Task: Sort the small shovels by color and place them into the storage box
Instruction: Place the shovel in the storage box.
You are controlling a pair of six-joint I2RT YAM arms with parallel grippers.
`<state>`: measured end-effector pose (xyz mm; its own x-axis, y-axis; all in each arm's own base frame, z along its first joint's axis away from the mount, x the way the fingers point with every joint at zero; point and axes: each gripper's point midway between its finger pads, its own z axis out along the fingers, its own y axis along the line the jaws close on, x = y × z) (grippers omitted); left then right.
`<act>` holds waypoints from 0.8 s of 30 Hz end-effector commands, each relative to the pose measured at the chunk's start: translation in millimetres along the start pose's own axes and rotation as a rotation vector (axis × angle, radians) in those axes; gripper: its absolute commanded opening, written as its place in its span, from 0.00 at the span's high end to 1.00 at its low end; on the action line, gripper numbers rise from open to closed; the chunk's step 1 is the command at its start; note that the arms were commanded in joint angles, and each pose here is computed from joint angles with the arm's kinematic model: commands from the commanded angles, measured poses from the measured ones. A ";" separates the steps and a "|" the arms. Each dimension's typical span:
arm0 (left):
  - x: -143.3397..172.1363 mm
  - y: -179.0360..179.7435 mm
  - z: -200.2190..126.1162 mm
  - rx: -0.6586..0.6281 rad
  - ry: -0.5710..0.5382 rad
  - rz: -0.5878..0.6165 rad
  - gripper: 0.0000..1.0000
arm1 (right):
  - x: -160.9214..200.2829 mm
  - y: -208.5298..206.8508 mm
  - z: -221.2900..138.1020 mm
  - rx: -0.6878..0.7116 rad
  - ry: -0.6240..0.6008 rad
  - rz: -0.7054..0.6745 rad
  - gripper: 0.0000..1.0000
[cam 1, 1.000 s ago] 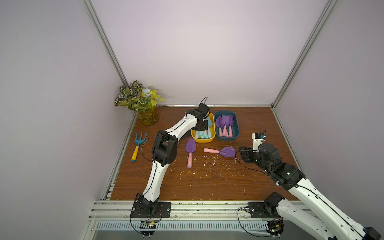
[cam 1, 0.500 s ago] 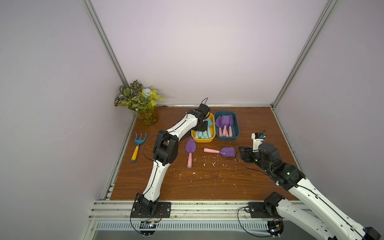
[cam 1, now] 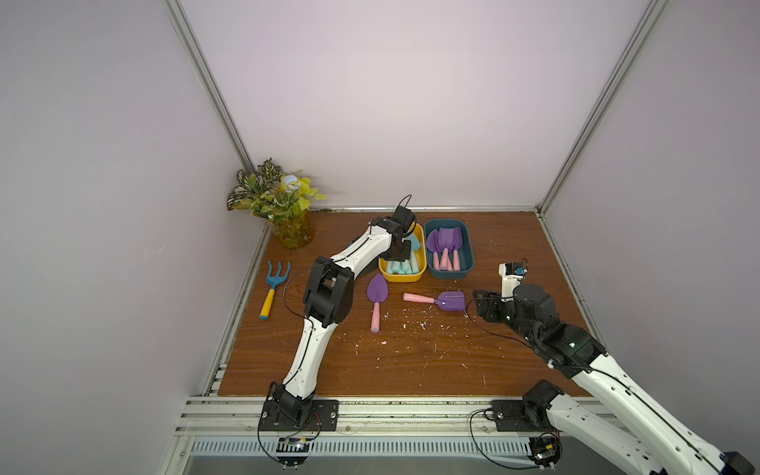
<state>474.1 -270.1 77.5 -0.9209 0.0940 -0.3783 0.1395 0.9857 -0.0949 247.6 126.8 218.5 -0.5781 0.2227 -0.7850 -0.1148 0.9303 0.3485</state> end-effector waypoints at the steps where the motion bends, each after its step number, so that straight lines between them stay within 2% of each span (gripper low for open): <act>1: 1.0 -7.3 -0.4 0.003 0.002 0.025 0.84 | -3.0 2.1 -2.1 -0.011 -0.016 -0.002 0.41; 24: 1.1 -8.8 4.2 0.008 0.008 0.027 0.66 | -2.9 1.8 -2.5 -0.008 -0.014 0.007 0.41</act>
<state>474.0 -270.8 72.6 -0.9232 0.1017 -0.3707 0.1458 0.9850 -0.0927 247.3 126.6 217.0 -0.5809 0.2215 -0.7833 -0.1132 0.9309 0.3472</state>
